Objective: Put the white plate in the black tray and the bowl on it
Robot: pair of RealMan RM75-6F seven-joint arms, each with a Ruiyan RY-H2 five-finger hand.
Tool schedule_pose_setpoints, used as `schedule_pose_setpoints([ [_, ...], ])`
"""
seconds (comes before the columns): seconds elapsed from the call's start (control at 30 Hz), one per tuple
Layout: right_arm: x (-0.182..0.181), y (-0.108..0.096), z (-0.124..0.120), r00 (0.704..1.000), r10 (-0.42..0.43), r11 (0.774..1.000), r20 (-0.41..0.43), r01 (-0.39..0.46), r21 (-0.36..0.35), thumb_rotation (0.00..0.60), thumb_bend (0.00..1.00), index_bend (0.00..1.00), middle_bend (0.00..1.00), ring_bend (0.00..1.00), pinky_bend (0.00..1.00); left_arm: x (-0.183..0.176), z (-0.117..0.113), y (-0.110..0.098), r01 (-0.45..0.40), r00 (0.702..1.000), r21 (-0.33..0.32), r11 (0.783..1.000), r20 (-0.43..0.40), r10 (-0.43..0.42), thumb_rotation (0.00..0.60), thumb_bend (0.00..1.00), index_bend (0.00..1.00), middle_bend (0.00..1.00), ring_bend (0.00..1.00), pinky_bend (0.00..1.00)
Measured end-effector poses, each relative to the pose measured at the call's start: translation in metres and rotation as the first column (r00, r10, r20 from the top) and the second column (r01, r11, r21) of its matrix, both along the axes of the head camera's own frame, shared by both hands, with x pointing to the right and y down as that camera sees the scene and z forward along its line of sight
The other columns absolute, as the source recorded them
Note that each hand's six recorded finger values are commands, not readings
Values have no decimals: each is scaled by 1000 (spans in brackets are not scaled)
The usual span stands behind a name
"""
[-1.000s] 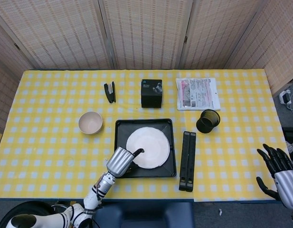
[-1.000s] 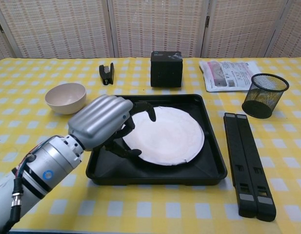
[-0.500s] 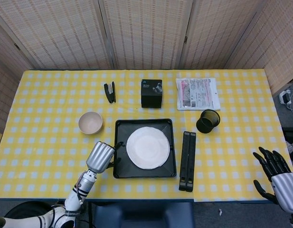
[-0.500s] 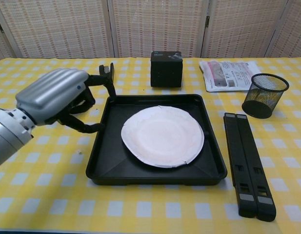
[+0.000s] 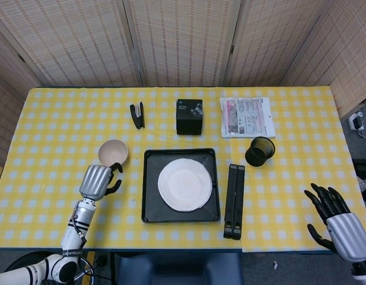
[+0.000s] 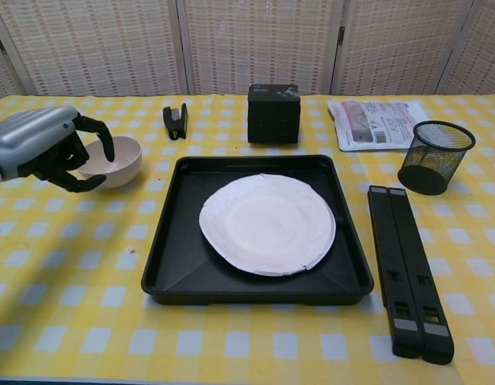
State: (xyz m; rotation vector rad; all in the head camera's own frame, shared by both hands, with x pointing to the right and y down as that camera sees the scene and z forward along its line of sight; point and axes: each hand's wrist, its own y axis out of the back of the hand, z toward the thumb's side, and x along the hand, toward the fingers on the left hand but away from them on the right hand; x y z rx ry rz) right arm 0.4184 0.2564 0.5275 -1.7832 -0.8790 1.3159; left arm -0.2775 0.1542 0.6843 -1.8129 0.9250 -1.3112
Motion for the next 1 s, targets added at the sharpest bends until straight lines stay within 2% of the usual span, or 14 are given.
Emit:
schedule_pose_setpoints([
  [0.17,0,0,-1,1000,2,1000,-1,-2,2,600,428,0,0,0,0,-3,13,-9,33,999,-36,999,29,-32,600,448,462,1000,1000,1000],
  [0.4,7,-2,-2,1000,27,1000,-15,-27,5,600,428,0,0,0,0,-2,36,-19,61,994,-51,997,91,-57,600,447,455,1000,1000,1000],
  [0.53,12,-4,-3,999,47,999,-21,-46,14,600,428,0,0,0,0,-1,47,-18,60,993,-86,995,107,-51,600,431,432,1000,1000,1000],
  [0.7,13,-5,-2,999,48,999,-26,-48,10,600,428,0,0,0,0,-5,55,-21,67,991,-87,994,124,-56,600,409,428,1000,1000,1000],
  [0.8,14,-5,-2,998,51,999,-29,-51,10,600,428,0,0,0,0,-7,57,-22,90,991,-98,991,103,-80,600,408,427,1000,1000,1000],
  [1.0,12,-6,4,998,48,999,-41,-49,-5,600,428,0,0,0,0,-9,51,-27,96,992,-74,993,85,-89,600,407,432,1000,1000,1000],
])
